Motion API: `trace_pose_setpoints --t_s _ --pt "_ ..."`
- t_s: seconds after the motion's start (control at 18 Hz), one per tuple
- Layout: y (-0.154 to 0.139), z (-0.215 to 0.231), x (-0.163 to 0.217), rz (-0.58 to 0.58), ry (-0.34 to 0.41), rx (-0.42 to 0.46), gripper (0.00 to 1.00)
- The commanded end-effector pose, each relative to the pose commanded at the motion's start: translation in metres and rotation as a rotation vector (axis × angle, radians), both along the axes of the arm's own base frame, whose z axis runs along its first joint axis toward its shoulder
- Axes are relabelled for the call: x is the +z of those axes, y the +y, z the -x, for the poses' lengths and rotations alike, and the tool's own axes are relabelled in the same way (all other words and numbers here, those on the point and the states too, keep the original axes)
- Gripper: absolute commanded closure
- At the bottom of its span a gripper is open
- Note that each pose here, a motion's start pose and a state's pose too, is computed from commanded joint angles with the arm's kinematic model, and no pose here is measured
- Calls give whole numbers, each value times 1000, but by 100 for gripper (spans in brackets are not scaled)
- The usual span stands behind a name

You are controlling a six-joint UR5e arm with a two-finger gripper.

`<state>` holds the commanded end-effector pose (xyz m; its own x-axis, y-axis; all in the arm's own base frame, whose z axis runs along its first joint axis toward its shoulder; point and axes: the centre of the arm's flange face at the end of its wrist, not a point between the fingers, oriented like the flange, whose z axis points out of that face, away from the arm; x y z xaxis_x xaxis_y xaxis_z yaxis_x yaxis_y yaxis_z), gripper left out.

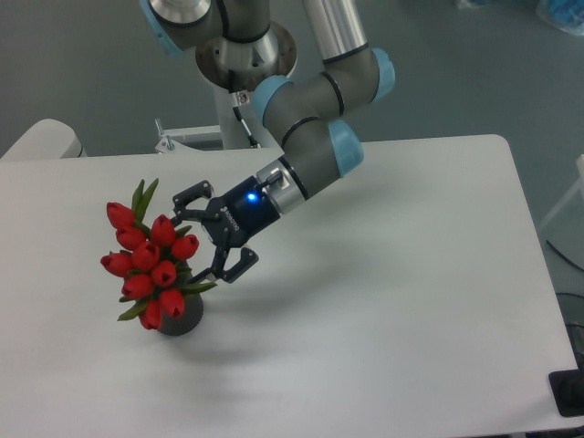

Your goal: Insert the flowers into the vase

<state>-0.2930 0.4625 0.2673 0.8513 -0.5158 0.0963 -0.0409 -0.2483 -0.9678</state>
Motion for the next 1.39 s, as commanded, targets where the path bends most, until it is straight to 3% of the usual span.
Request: trace_pose_setpoints --t_s 0.39,0.78,1.17,1.33,1.39 --pt "-28 38 17 -10 38 87 0" --pt "-43 91 62 164 316 172 0" --pt "-93 170 114 384 580 349 0" --pt "-108 199 144 479 761 364 0" --pt "-113 206 151 512 787 366 0"
